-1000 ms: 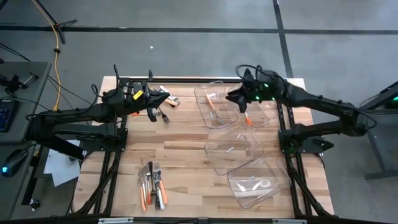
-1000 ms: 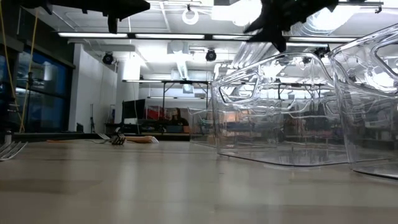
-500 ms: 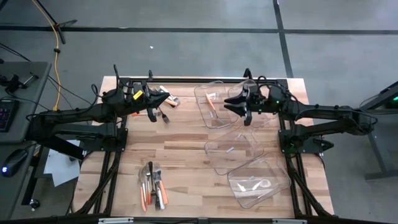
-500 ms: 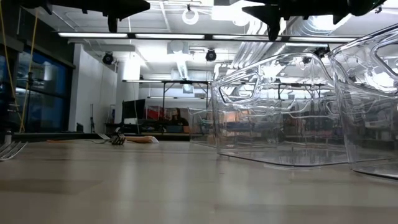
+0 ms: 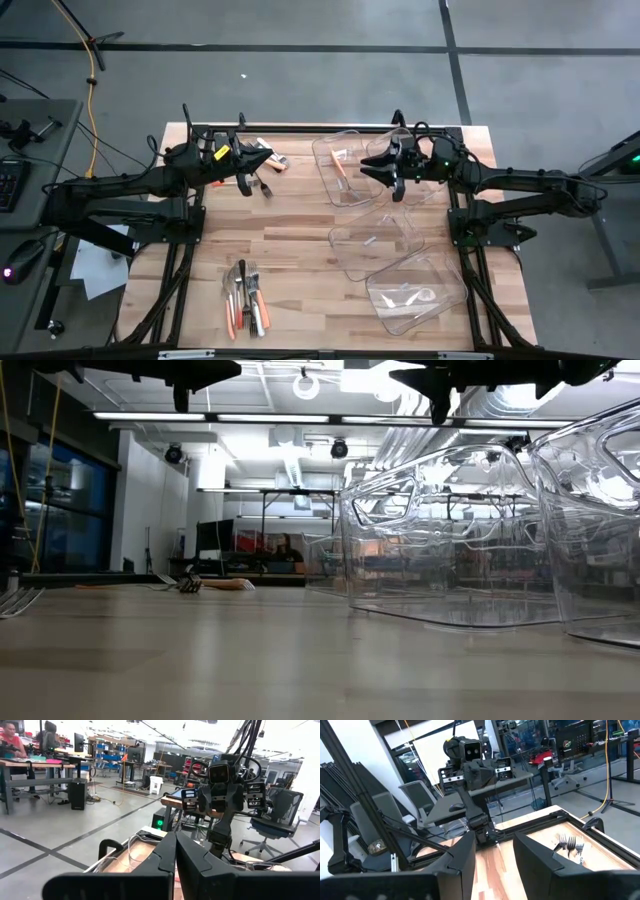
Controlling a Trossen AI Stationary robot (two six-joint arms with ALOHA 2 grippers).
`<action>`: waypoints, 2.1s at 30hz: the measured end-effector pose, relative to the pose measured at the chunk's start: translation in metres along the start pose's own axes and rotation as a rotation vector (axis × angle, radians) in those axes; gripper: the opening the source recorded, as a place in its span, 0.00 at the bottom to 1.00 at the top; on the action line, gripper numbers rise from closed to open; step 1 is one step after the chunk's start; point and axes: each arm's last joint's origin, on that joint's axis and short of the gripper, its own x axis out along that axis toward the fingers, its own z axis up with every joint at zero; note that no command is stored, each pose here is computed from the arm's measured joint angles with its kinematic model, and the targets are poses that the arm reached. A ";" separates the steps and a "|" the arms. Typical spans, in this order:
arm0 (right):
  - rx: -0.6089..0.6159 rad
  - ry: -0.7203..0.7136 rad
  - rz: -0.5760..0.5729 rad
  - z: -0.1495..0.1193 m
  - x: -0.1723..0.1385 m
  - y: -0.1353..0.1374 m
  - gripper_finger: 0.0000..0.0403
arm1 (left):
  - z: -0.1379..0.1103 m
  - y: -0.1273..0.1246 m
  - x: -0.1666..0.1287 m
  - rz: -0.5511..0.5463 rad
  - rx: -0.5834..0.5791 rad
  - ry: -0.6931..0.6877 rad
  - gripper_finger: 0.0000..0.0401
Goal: Sort silverware by color (type)
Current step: Put the light orange fork into the left transparent bin
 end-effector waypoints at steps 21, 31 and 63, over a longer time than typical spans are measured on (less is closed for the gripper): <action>0.014 0.028 -0.009 -0.002 0.000 -0.001 0.29 | -0.023 -0.065 -0.054 0.120 -0.419 1.093 0.34; 0.019 0.052 -0.016 -0.005 0.000 -0.002 0.29 | -0.091 -0.126 -0.088 0.527 -0.561 1.483 0.33; 0.022 0.081 -0.071 -0.006 -0.002 -0.010 0.29 | -0.169 -0.180 -0.104 0.865 -0.640 1.526 0.33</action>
